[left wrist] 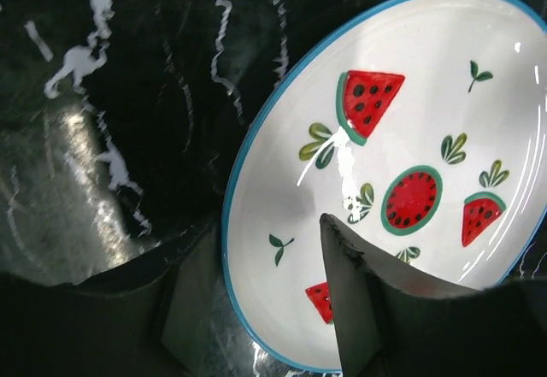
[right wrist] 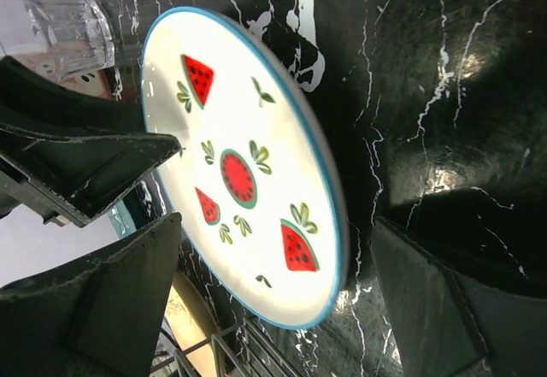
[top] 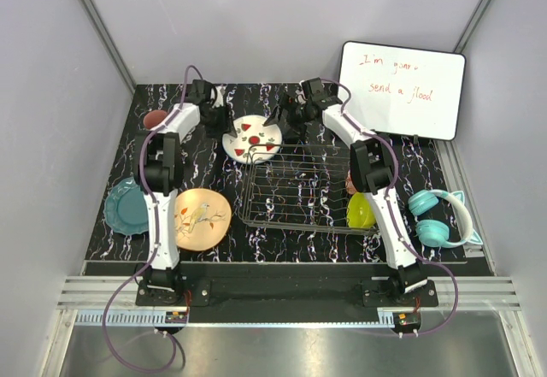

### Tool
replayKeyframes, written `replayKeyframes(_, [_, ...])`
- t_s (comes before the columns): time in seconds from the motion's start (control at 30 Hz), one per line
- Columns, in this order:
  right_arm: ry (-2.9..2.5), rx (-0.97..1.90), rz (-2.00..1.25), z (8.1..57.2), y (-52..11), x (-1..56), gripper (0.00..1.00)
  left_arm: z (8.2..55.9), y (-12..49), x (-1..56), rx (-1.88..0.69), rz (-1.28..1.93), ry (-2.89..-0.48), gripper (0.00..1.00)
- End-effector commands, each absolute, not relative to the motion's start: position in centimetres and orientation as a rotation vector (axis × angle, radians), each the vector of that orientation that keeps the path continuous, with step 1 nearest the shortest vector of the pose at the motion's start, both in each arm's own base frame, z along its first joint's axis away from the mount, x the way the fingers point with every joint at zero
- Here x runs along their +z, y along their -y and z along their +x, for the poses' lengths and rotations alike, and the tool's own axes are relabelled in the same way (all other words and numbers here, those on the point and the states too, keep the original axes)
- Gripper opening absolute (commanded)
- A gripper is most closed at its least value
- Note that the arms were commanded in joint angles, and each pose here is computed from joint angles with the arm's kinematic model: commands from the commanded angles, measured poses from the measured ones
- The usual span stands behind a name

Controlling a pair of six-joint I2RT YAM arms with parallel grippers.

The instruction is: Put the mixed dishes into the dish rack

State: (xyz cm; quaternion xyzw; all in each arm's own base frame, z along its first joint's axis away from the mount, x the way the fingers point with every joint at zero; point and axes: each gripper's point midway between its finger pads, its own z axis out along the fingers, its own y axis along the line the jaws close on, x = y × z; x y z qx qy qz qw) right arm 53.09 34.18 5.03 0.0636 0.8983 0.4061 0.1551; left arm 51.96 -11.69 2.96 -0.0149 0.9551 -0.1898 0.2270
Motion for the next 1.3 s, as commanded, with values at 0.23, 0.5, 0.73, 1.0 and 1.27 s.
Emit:
replayKeyframes(0.23, [-2.620,1.293,0.223,51.8,-35.9,2.7,1.00,51.2,17.4,0.8,-0.674,0.046,-2.680,0.54])
replayKeyframes(0.5, [-2.559,1.431,0.174,51.5,-37.5,3.8,0.90,51.7,19.6,0.7,-0.730,0.072,-2.669,0.53])
replayKeyframes(0.73, [-2.525,1.517,0.187,51.2,-38.2,5.9,0.52,50.5,22.3,0.4,-0.817,0.115,-2.684,0.53])
replayKeyframes(1.0, [-2.462,1.581,0.169,51.8,-39.3,8.4,0.56,49.3,25.1,0.5,-0.892,0.171,-2.686,0.53])
replayKeyframes(1.27, [-2.378,1.618,0.122,52.4,-40.2,12.0,0.52,48.4,28.4,2.8,-0.971,0.211,-2.648,0.53])
